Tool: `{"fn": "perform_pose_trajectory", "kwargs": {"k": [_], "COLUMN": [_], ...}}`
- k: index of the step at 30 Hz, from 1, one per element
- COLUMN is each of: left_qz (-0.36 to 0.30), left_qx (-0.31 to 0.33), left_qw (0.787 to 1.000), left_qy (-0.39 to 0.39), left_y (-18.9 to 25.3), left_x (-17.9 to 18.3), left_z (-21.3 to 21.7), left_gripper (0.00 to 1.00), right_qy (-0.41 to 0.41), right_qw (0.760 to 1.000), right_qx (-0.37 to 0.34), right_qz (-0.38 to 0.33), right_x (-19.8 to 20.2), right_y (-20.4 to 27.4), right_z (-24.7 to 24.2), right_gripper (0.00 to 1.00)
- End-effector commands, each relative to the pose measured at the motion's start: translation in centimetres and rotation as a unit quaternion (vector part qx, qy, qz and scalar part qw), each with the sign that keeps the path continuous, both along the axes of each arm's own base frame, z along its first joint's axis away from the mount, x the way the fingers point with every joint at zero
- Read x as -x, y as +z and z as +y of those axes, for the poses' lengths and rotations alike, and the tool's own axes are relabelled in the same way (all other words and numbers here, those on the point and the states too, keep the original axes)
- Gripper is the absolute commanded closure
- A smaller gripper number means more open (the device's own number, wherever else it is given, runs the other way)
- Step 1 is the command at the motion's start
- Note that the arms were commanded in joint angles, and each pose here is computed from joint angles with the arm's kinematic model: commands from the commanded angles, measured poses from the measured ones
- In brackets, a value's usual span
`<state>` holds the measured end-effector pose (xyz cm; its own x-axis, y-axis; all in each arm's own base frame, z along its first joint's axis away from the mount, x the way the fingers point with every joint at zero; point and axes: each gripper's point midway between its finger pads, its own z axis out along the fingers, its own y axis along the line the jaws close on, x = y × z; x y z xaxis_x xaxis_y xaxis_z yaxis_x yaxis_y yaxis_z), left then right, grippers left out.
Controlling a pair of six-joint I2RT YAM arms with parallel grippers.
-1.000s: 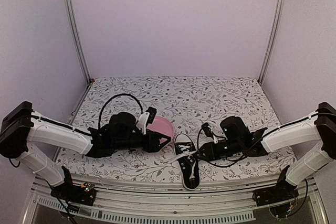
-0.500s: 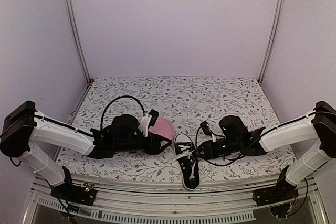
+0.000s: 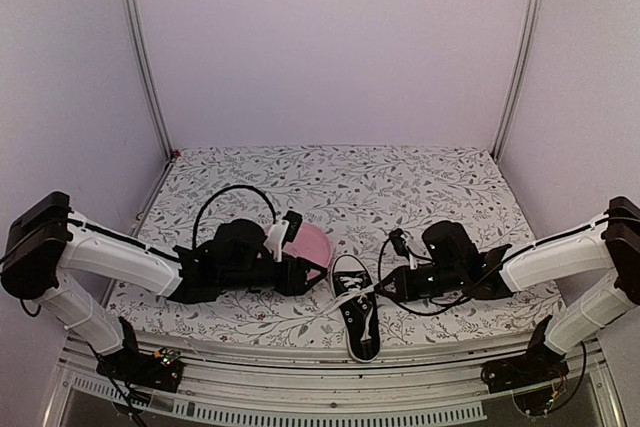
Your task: Tie the shoes
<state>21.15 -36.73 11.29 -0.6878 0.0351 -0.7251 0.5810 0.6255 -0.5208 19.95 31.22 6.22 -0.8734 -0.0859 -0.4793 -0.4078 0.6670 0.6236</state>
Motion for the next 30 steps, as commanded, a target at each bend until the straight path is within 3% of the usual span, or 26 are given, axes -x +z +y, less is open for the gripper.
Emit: {"fn": "perform_pose_trajectory", "kwargs": {"k": [1,22,30], "left_qz": [0.014,0.062,0.075], "left_qx": [-0.004,0.023,0.017], "left_qw": [1.000,0.995,0.995], "left_qy": [-0.005,-0.077,-0.064], "left_y": [-1.1,-3.9,-5.0], "left_x": [0.6,3.1,2.8], "left_z": [-0.3,-3.7,-3.7], "left_gripper": [0.48,0.46,0.48], "right_qy": [-0.031,-0.104,-0.123], "right_qw": [0.999,0.991,0.988], "right_qx": [0.013,0.059,0.063], "right_qz": [0.006,0.057,0.067], "right_x": [0.2,1.7,2.1], "right_y": [-0.5,-3.7,-4.1], "right_z": [-1.5,-6.2,-7.6], "right_gripper": [0.98,0.98,0.98]}}
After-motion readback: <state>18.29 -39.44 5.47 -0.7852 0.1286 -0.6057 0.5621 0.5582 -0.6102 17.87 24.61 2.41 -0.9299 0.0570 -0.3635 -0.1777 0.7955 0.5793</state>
